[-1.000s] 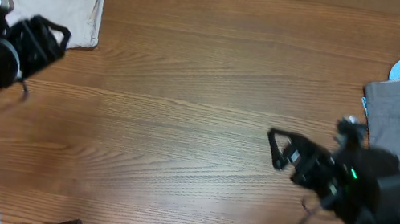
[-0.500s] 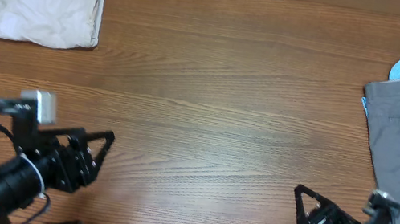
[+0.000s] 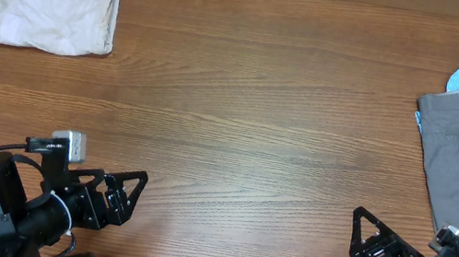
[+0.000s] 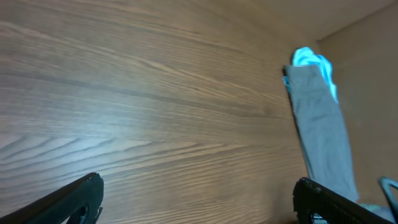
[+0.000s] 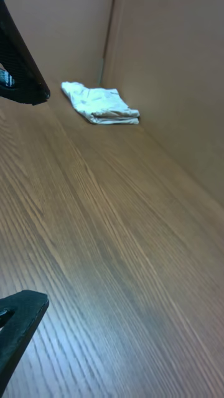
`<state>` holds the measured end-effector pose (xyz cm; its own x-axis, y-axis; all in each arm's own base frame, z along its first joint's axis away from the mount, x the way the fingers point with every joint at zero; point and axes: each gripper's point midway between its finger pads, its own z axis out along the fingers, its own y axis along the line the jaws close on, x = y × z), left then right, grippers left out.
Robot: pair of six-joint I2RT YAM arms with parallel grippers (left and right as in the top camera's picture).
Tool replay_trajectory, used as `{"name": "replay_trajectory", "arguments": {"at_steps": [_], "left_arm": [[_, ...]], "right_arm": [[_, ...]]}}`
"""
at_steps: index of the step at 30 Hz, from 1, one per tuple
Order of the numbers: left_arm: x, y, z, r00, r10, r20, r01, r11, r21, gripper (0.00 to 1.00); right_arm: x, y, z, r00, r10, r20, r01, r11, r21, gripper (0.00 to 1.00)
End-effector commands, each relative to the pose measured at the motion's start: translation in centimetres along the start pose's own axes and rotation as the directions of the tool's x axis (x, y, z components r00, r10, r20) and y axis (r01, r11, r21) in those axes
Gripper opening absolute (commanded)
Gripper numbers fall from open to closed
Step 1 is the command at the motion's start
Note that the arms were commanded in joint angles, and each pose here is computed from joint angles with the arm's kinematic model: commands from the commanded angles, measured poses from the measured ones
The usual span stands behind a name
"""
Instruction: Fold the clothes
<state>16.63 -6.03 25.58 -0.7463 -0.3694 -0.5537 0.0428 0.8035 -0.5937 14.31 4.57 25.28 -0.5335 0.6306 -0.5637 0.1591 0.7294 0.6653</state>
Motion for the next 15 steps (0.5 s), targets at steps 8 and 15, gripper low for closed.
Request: {"name": "replay_trajectory", "arguments": {"at_steps": [8, 15], "left_arm": [[-0.1, 3.3, -0.1, 1.000, -0.008, 0.014, 0.010, 0.983, -0.183, 1.00], [-0.3, 5.1, -0.5, 1.000, -0.005, 0.026, 0.012, 0.957, -0.288, 1.00]], "right_arm": [[0.0, -0.6, 0.0, 1.000, -0.002, 0.005, 0.002, 1.000, 0.027, 1.00], [0.2, -0.8, 0.0, 1.000, -0.003, 0.000, 0.003, 0.999, 0.033, 1.00]]}}
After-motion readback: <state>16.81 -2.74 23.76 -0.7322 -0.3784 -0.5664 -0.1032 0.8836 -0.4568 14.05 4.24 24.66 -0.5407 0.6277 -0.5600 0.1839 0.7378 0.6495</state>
